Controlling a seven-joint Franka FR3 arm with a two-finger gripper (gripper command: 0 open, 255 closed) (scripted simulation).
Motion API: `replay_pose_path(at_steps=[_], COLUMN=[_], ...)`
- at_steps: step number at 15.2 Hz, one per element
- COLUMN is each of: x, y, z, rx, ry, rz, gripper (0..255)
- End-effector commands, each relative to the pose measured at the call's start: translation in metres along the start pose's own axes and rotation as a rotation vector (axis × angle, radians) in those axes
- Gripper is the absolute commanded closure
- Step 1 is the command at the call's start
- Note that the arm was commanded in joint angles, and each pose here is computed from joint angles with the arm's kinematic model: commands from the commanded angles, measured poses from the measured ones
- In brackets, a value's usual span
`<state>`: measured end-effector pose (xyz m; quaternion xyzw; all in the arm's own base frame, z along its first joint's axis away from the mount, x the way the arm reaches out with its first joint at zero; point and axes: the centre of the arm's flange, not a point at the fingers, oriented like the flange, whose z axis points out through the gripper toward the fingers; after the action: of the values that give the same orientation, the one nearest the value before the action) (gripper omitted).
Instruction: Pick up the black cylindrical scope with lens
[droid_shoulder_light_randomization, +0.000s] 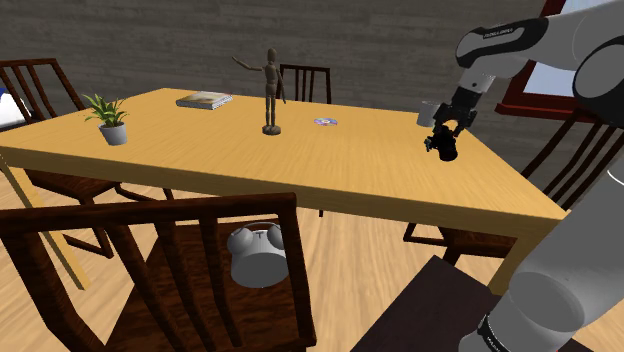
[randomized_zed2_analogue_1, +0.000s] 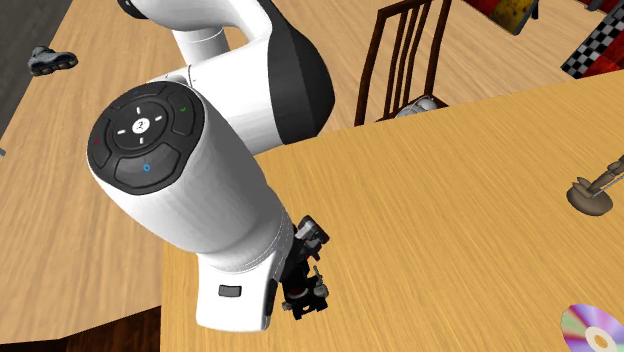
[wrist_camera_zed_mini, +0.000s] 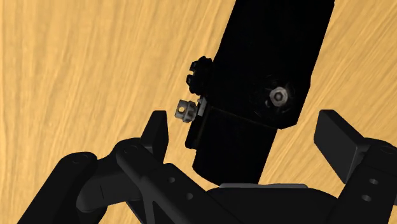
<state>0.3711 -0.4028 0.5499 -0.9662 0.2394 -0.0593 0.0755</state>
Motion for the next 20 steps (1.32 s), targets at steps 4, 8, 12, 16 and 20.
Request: replay_pose_path(at_steps=[4, 8, 12, 16, 20], x=[0.0, 0.0, 0.0, 0.002, 0.004], y=[0.001, 0.001, -0.001, -0.005, -0.009], z=[0.001, 0.001, -0.009, -0.029, -0.05], rx=[0.0, 0.0, 0.0, 0.0, 0.0], ry=[0.001, 0.0, 0.001, 0.001, 0.001], rz=[0.0, 0.0, 0.0, 0.0, 0.0], gripper=[255, 255, 255, 255, 255])
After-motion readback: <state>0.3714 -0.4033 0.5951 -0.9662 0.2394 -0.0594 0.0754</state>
